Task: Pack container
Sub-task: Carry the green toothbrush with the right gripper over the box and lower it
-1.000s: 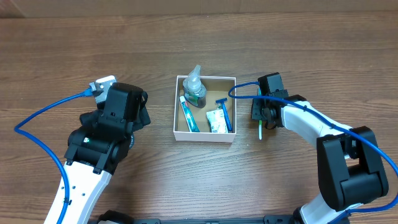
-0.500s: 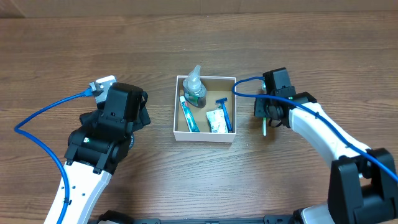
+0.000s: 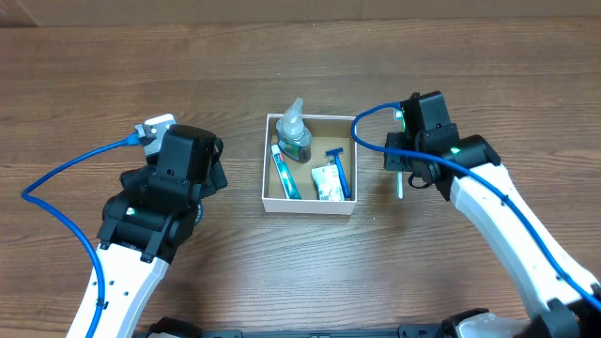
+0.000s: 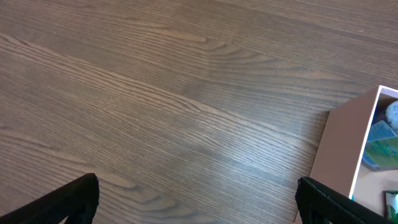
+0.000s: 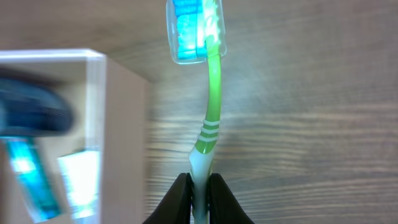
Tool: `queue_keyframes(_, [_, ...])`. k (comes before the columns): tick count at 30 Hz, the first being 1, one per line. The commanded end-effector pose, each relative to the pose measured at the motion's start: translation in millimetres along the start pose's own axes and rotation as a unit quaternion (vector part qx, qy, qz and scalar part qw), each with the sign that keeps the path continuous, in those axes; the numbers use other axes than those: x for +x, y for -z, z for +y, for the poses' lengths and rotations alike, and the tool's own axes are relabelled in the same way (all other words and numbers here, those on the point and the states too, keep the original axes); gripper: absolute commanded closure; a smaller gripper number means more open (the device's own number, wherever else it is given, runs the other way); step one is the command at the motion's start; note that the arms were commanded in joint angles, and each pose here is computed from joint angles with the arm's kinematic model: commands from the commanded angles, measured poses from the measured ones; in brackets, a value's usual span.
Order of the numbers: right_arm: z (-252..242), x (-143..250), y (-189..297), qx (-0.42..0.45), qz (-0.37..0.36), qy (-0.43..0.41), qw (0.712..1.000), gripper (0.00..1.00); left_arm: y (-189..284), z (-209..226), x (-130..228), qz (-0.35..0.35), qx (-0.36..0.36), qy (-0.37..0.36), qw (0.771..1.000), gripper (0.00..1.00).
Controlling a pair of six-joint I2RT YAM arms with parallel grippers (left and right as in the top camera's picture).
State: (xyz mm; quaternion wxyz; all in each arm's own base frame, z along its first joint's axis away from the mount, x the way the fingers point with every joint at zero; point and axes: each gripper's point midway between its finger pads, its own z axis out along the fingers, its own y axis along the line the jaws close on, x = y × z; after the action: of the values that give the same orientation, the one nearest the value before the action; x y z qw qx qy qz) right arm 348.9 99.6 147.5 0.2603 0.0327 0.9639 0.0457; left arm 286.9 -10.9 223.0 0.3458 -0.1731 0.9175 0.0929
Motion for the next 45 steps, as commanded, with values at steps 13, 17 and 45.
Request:
queue_keyframes(13, [126.3, 7.3, 20.5, -0.117, -0.051, 0.051, 0.991, 0.89, 1.6, 1.7, -6.6, -0.009, -0.004, 0.001, 1.0, 0.0])
queue_keyframes(17, [130.9, 11.1, 1.0, -0.109, -0.04, 0.055, 0.992, 0.89, 1.6, 1.6, -6.5, -0.009, -0.004, 0.001, 1.0, 0.0])
queue_keyframes(45, [113.0, 23.2, -30.6, -0.043, -0.017, 0.068, 0.997, 0.89, 1.6, 1.6, -6.5, -0.009, -0.004, 0.001, 1.0, 0.0])
